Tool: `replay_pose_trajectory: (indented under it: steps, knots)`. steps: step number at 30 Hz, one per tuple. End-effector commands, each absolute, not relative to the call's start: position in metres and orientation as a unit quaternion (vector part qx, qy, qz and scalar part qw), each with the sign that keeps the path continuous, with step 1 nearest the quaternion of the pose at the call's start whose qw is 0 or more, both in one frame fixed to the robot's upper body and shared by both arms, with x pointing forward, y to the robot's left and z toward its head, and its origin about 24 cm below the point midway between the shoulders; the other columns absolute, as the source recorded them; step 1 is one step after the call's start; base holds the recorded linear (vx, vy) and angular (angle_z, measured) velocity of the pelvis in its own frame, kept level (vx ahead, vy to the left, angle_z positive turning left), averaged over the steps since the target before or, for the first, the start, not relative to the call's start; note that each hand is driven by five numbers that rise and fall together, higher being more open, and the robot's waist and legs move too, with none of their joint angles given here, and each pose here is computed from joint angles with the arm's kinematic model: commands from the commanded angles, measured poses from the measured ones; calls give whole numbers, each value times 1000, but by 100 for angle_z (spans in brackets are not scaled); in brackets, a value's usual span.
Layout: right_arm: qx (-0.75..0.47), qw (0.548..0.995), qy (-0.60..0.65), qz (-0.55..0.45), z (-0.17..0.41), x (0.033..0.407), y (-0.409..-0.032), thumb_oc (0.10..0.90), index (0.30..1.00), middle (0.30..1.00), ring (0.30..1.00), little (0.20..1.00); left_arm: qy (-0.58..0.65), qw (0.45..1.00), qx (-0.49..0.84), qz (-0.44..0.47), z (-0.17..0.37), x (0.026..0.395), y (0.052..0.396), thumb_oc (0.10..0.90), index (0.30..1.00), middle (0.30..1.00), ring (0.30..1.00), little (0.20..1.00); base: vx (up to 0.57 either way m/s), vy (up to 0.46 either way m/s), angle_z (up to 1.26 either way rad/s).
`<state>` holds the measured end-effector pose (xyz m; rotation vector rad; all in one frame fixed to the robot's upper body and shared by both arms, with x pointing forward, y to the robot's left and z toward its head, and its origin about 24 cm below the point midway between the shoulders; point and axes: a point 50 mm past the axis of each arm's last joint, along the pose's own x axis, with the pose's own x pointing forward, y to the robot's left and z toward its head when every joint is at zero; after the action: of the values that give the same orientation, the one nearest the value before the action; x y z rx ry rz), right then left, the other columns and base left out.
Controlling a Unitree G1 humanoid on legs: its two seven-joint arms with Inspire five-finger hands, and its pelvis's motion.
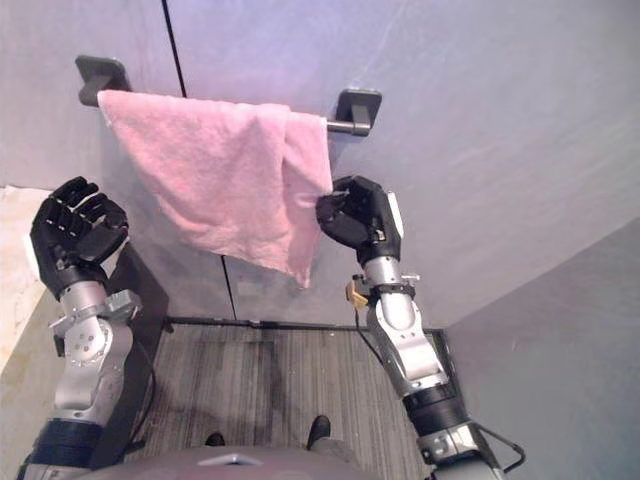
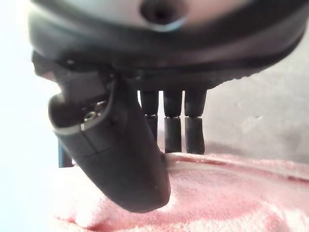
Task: Organize the bathroom.
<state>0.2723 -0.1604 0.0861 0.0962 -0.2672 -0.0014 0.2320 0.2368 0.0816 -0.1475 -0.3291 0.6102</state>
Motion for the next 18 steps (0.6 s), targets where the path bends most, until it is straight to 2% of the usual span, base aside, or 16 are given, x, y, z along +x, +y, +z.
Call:
replay_pose_trajectory:
  steps: [1,10,12,14,18]
  knots:
    - [39,971,-230,-50,114,269,-177,400,300,300,300,300,-279,923,-54,260,121,244,232,593,589,589,589,589,-11,24,-12]
    - [38,971,-233,-34,113,269,-174,400,300,300,300,300,-275,928,-60,246,121,245,229,598,596,596,596,596,-6,6,-5]
    - [33,972,-231,-25,113,270,-173,400,300,300,300,300,-265,940,-71,204,120,249,225,616,625,625,625,625,0,0,0]
    - [31,973,-230,-15,114,270,-172,400,300,300,300,300,-250,954,-80,142,119,254,218,590,585,585,585,585,0,0,0]
    - [25,974,-226,3,112,271,-170,400,300,300,300,300,-251,962,-84,72,123,262,210,587,580,580,580,580,0,0,0]
